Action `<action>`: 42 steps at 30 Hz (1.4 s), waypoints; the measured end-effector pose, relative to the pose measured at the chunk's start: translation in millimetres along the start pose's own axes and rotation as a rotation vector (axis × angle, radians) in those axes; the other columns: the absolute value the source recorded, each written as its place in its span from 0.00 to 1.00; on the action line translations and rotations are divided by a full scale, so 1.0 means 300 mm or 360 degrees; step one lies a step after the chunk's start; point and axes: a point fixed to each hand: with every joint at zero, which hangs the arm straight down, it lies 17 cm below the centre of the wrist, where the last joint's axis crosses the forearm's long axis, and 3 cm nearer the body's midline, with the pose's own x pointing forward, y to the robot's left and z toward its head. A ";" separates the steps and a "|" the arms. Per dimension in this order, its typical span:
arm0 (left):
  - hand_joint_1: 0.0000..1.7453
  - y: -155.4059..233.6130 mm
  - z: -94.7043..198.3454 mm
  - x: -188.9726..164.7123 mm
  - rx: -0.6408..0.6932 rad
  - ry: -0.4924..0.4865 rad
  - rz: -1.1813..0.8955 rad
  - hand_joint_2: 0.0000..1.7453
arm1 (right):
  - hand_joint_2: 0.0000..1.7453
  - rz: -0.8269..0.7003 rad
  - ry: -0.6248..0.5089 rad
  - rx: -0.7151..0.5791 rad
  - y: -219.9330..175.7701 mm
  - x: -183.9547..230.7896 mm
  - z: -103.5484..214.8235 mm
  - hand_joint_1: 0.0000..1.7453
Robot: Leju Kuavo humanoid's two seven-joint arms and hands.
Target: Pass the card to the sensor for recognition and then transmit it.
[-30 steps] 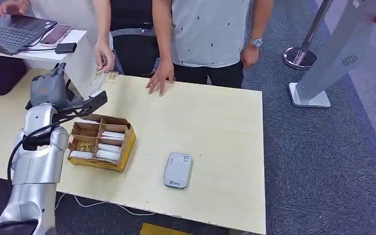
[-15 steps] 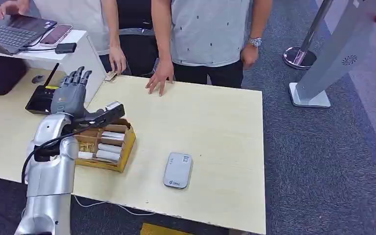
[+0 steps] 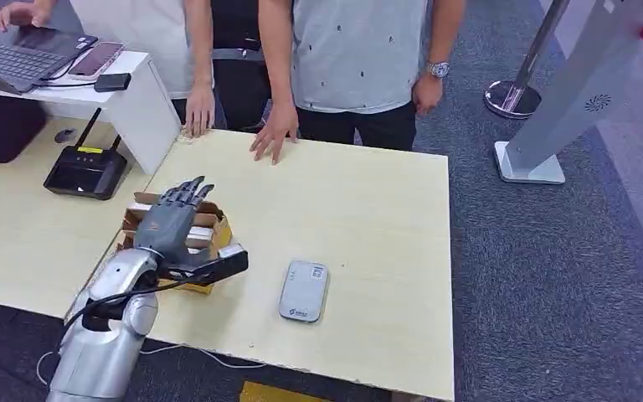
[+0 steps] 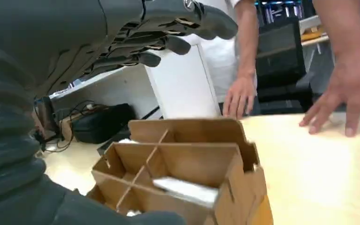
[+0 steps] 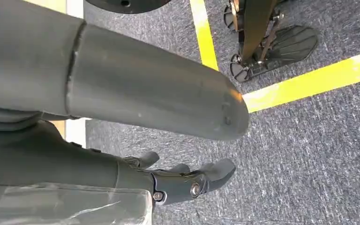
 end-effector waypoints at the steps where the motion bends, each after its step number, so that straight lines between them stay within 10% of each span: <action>1: 0.00 -0.010 0.010 0.007 -0.0012 -0.0016 -0.0003 1.00 | 0.00 -0.0004 0.0000 0.0000 0.000 0.000 0.000 0.00; 42: 0.00 -0.132 0.287 0.004 -0.0223 -0.0082 -0.0134 1.00 | 0.00 -0.0077 0.0013 -0.0022 -0.012 -0.010 -0.002 0.00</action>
